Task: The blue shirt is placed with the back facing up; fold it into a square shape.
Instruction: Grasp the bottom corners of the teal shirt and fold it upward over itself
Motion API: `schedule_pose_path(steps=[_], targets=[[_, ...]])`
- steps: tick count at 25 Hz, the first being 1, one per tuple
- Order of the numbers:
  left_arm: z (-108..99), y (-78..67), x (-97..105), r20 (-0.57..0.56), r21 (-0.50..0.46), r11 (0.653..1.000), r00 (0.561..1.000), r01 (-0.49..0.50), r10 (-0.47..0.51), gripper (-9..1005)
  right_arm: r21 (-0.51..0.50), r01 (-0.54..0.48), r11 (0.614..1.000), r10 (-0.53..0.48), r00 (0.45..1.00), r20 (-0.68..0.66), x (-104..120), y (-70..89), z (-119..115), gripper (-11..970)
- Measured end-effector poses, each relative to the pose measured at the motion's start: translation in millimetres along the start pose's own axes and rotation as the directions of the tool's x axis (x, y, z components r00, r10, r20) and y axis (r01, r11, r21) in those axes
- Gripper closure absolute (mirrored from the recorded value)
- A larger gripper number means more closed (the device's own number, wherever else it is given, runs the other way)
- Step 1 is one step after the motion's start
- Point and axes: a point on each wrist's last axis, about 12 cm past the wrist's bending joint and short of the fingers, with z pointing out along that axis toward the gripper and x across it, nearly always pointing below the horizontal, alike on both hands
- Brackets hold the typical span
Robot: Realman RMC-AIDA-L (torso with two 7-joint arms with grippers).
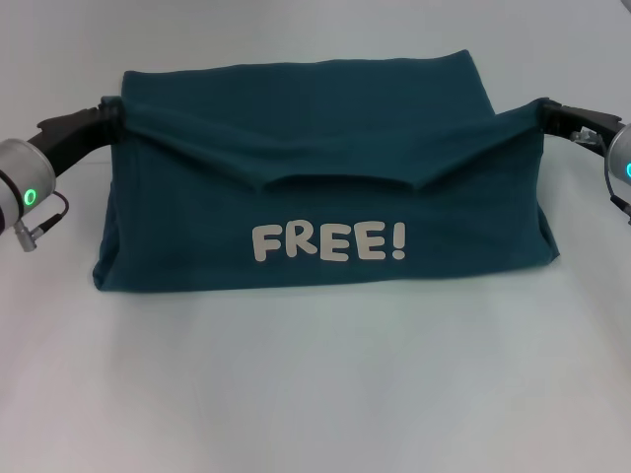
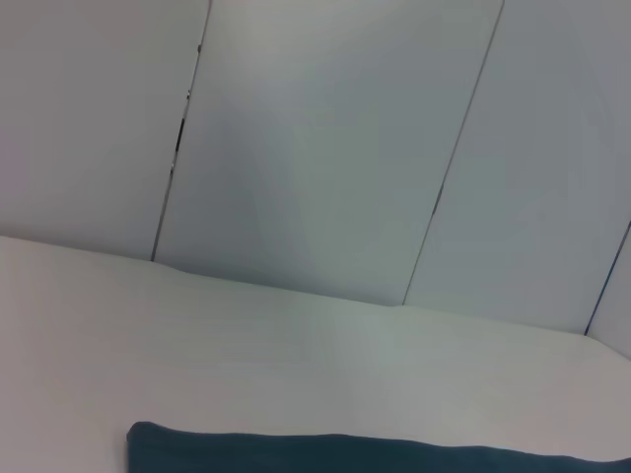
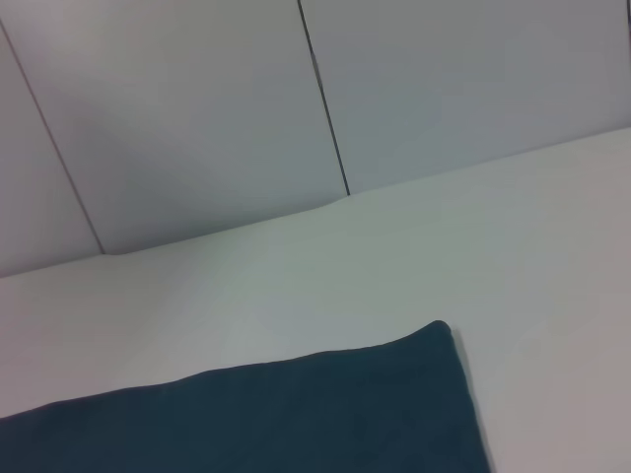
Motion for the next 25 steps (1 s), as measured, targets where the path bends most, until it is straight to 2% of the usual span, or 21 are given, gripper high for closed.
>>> schedule_pose_path(steps=[9,18,23,25], targets=[[0.8,-1.0,2.5,-0.009,-0.011,1.0,1.0,-0.017,0.016,982,0.004,0.002,1.0,-0.002,1.0,-0.004,2.7,1.7,1.1,915],[2.5,-8.2,9.1,-0.019,-0.007,1.0,1.0,-0.022,0.022,983,0.004,0.035,0.999,-0.035,0.999,-0.031,7.2,11.5,5.8,898],[0.6,-7.6,13.9,-0.022,-0.022,0.999,0.999,-0.024,0.024,859,-0.016,0.083,0.996,-0.084,0.995,-0.05,11.1,16.8,6.6,888],[-0.6,-4.5,14.7,-0.02,-0.041,0.999,1.0,-0.011,0.01,818,-0.017,0.083,0.996,-0.084,0.995,-0.048,10.9,16.3,6.1,728]])
